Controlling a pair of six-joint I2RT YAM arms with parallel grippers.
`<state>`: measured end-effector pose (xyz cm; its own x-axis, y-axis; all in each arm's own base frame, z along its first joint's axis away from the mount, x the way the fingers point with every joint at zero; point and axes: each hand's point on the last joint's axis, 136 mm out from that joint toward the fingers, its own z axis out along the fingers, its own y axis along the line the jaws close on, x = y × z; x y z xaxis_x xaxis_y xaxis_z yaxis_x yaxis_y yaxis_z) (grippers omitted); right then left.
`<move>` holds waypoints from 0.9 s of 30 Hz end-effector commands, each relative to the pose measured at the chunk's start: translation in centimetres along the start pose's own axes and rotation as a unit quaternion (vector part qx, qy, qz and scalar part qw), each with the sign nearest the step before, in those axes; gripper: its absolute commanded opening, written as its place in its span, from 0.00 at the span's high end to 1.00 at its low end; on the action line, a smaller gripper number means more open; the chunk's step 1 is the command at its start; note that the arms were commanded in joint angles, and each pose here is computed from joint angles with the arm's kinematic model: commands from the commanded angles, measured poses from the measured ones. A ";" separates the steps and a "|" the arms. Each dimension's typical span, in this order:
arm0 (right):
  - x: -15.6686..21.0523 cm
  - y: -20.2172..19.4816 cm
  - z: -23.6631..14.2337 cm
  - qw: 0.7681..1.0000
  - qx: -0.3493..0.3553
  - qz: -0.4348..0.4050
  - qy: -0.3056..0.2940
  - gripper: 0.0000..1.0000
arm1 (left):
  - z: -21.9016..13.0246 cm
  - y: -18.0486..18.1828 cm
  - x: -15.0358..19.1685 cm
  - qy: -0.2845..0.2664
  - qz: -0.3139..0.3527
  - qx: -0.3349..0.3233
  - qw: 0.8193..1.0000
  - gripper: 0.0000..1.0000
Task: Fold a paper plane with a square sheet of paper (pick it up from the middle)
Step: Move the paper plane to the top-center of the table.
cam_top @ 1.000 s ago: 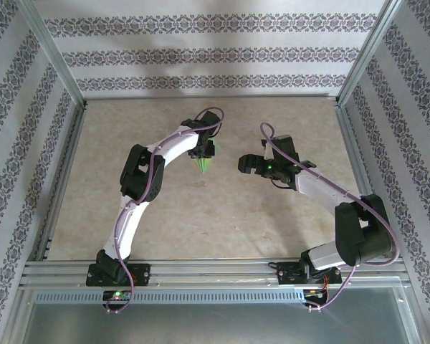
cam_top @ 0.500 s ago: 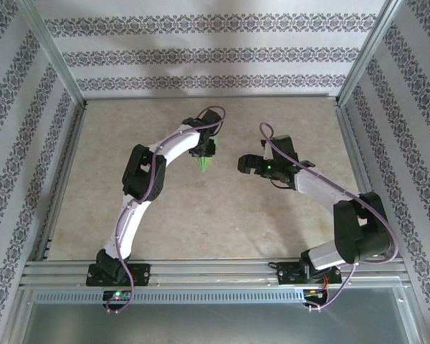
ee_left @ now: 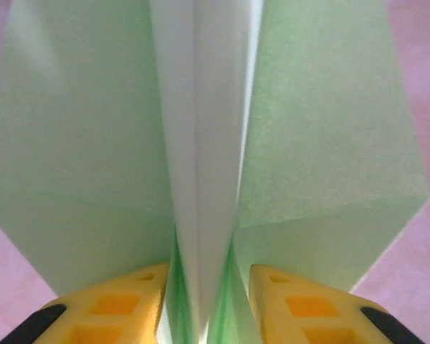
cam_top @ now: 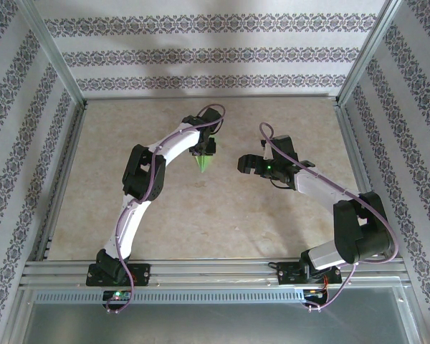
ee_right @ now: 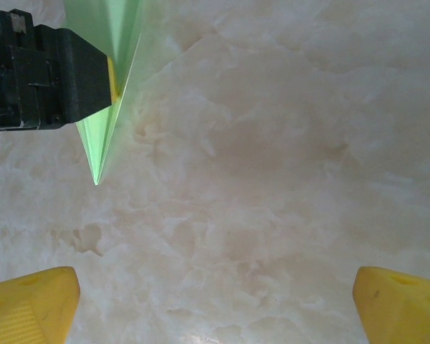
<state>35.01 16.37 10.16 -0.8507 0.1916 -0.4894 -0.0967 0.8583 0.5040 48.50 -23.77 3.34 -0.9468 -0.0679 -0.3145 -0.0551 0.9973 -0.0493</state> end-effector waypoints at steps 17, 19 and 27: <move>-3.9 0.8 -3.4 0.997 0.017 -0.021 -0.073 0.02 | -17.0 2.8 -5.0 -0.168 -0.039 0.021 0.985 0.55; -5.1 0.7 -4.9 0.993 0.033 -0.038 -0.105 0.02 | -19.2 4.3 -5.1 -0.202 -0.050 0.019 0.978 0.52; -9.1 -3.2 -10.7 0.948 0.178 -0.102 -0.242 0.02 | -23.9 14.6 -2.1 -0.335 -0.108 -0.032 0.935 0.23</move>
<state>36.85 10.51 19.54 -0.5857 0.1916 -0.7876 -0.0840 0.9521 0.2941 42.20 -12.07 24.84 -0.6273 -0.2358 -0.7422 -0.1885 0.9707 -0.1491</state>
